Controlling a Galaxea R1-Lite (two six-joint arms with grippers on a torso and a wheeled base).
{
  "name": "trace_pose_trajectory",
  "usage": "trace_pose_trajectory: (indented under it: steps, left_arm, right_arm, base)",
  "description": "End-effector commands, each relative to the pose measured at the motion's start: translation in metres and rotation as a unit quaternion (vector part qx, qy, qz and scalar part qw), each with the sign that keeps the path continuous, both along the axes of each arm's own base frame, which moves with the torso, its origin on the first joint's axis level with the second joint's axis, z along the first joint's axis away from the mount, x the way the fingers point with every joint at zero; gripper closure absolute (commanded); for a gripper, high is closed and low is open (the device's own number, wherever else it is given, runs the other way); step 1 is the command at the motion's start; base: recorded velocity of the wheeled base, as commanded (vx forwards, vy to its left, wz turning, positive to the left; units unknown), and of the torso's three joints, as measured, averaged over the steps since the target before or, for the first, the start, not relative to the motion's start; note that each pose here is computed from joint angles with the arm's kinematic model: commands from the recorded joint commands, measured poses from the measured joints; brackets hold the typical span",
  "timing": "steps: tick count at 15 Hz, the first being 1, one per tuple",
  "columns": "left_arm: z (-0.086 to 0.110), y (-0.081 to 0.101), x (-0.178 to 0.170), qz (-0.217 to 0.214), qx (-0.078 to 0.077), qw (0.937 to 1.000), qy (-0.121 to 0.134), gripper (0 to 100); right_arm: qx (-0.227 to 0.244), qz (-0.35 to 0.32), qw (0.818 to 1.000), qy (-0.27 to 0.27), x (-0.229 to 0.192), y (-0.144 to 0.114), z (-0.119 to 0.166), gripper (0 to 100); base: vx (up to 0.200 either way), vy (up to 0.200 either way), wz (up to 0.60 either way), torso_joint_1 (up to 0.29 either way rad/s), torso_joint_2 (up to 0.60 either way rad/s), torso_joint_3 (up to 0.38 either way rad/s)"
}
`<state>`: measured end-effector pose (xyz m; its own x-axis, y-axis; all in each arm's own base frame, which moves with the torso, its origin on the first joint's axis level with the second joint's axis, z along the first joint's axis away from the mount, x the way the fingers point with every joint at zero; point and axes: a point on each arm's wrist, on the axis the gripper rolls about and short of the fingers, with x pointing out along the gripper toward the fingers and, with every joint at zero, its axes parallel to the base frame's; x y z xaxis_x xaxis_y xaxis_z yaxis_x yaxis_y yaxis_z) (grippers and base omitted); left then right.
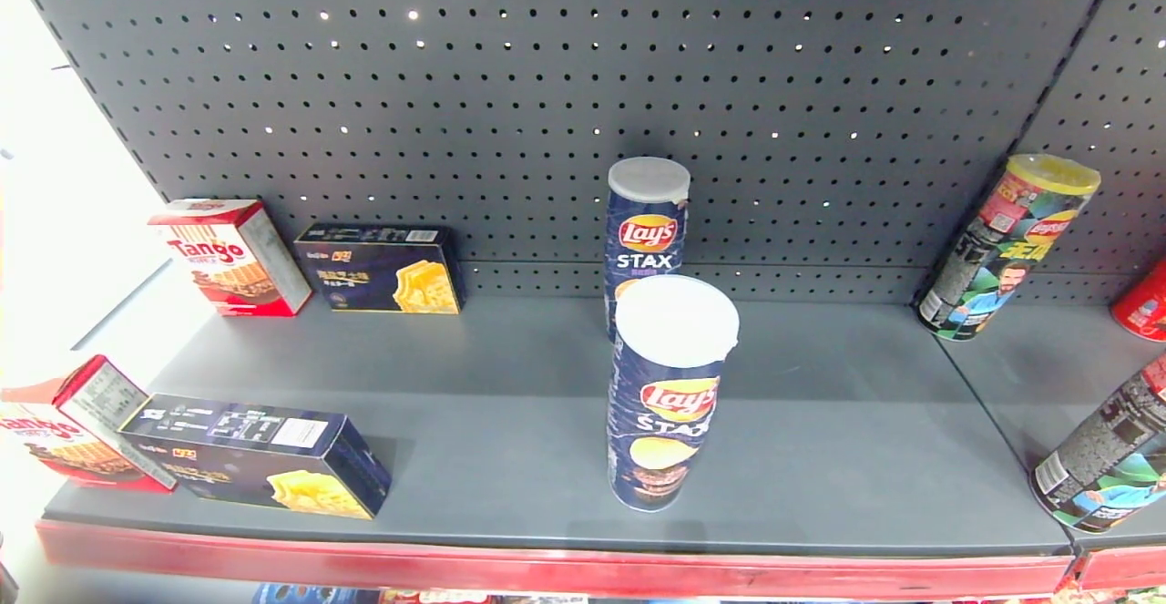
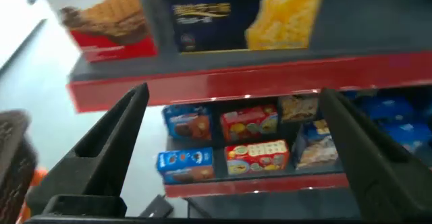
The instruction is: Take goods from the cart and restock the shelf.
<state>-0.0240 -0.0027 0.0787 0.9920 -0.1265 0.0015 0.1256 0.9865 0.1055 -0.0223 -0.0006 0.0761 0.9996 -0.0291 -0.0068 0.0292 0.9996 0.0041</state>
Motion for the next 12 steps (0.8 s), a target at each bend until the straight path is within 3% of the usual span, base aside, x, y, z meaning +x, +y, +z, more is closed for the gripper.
trace_pose_trajectory:
  steps: [1, 3, 4, 5, 8, 11, 12]
  left_arm:
    - [-0.0032, -0.0001, 0.0009, -0.003, 0.006, 1.0000, 0.001, 0]
    - [-0.0037, 0.0010, 0.0011, 0.023, -0.026, 0.9994, 0.006, 0]
    - [-0.0037, 0.0016, 0.0012, 0.037, -0.034, 0.9987, 0.006, 0]
    - [-0.0035, 0.0027, 0.0012, 0.060, -0.037, 0.9975, 0.005, 0]
    - [-0.0038, 0.0027, 0.0012, 0.060, -0.025, 0.9979, 0.005, 0]
    - [-0.0035, 0.0028, 0.0012, 0.063, -0.030, 0.9975, 0.004, 0]
    - [-0.0035, 0.0028, 0.0012, 0.063, -0.040, 0.9972, 0.005, 0]
  right_arm:
    - [0.001, 0.000, 1.000, 0.000, -0.0001, 0.0000, -0.0001, 0]
    - [0.001, -0.001, 1.000, 0.000, -0.0001, 0.0000, -0.0001, 0]
    - [0.002, -0.001, 1.000, 0.000, -0.0001, 0.0000, -0.0001, 0]
    - [0.001, -0.001, 1.000, 0.000, -0.0001, 0.0000, -0.0001, 0]
    - [0.000, -0.001, 1.000, 0.000, -0.0001, 0.0000, -0.0001, 0]
    - [0.000, 0.000, 1.000, 0.000, -0.0001, 0.0001, -0.0001, 0]
    - [-0.001, 0.000, 1.000, 0.000, -0.0001, 0.0001, -0.0001, 0]
  base:
    - [0.000, 0.000, 0.00, 0.000, 0.00, 0.000]
    - [0.000, 0.000, 0.00, 0.000, 0.00, 0.000]
    - [0.000, 0.000, 0.00, 0.000, 0.00, 0.000]
    - [0.000, 0.000, 0.00, 0.000, 0.00, 0.000]
    - [0.000, 0.000, 0.00, 0.000, 0.00, 0.000]
    - [0.000, 0.000, 0.00, 0.000, 0.00, 0.000]
    - [0.000, 0.000, 0.00, 0.000, 0.00, 0.000]
